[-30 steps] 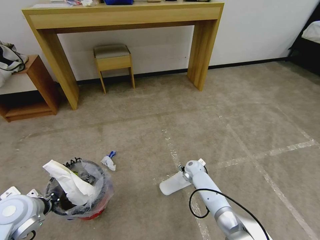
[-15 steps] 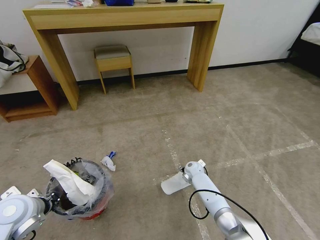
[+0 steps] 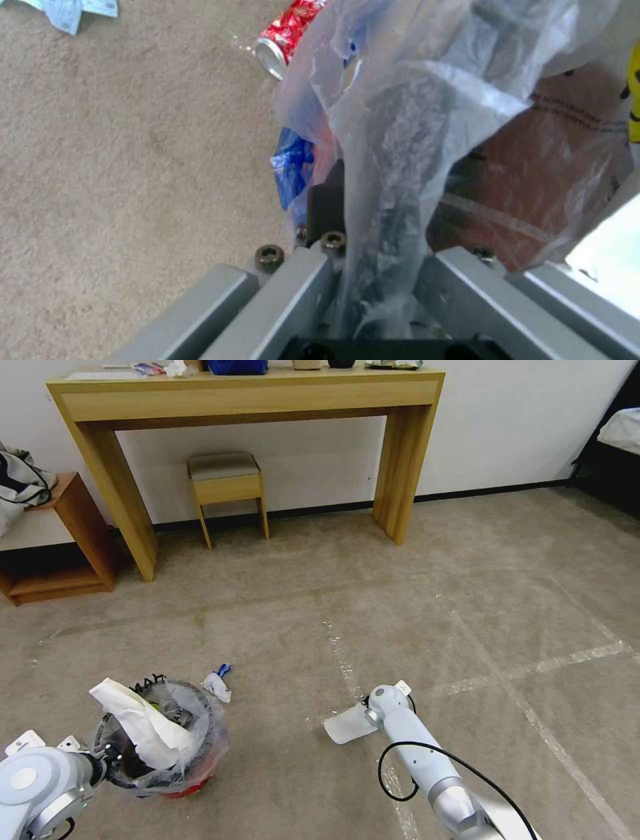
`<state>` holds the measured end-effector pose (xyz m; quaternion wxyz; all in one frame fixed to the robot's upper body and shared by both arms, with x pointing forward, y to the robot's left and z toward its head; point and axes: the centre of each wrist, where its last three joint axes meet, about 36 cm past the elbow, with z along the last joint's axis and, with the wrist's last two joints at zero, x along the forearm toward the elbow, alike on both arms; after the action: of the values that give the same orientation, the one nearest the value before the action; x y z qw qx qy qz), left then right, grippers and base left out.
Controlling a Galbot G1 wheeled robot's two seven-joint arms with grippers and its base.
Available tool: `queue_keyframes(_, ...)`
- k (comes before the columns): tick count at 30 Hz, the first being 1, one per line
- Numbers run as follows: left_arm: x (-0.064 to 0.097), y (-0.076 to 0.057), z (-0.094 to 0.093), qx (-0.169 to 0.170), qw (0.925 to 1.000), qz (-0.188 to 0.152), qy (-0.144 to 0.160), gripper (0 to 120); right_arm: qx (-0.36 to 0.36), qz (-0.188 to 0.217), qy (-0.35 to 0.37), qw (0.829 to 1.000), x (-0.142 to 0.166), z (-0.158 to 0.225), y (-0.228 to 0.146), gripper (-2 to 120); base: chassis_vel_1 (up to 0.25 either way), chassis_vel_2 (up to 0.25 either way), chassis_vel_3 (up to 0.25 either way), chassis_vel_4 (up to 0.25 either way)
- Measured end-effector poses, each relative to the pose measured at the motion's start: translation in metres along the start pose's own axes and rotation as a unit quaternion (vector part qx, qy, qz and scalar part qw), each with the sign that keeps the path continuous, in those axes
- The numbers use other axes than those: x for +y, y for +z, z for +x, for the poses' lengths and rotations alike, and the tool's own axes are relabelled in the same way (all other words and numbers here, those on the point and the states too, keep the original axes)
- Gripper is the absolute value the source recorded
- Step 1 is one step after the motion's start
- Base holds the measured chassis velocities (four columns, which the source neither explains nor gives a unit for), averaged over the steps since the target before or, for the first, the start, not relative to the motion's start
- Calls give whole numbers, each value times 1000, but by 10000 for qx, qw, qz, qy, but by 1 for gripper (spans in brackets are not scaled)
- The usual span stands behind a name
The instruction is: Pick up the trash bin and place the garbage on the floor into it.
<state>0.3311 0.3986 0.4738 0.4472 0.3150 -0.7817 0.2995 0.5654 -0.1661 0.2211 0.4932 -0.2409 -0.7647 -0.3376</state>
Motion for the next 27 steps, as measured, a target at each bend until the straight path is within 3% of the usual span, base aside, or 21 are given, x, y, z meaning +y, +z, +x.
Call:
queue_keyframes(14, -3, 1, -3, 17, 10000, -16, 21, 0, -25, 2, 37, 10000, -4, 0, 3, 74, 0, 0, 0, 0)
queue_keyframes(20, -4, 1, -1, 2, 10000, -26, 36, 0, -59, 31, 102, 9999, -6, 3, 4, 60, 0, 0, 0, 0)
queue_keyframes(27, -5, 1, 1, -12, 10000, -28, 57, 0, -135, 63, 203, 9997, -21, 18, 6, 34, 0, 0, 0, 0)
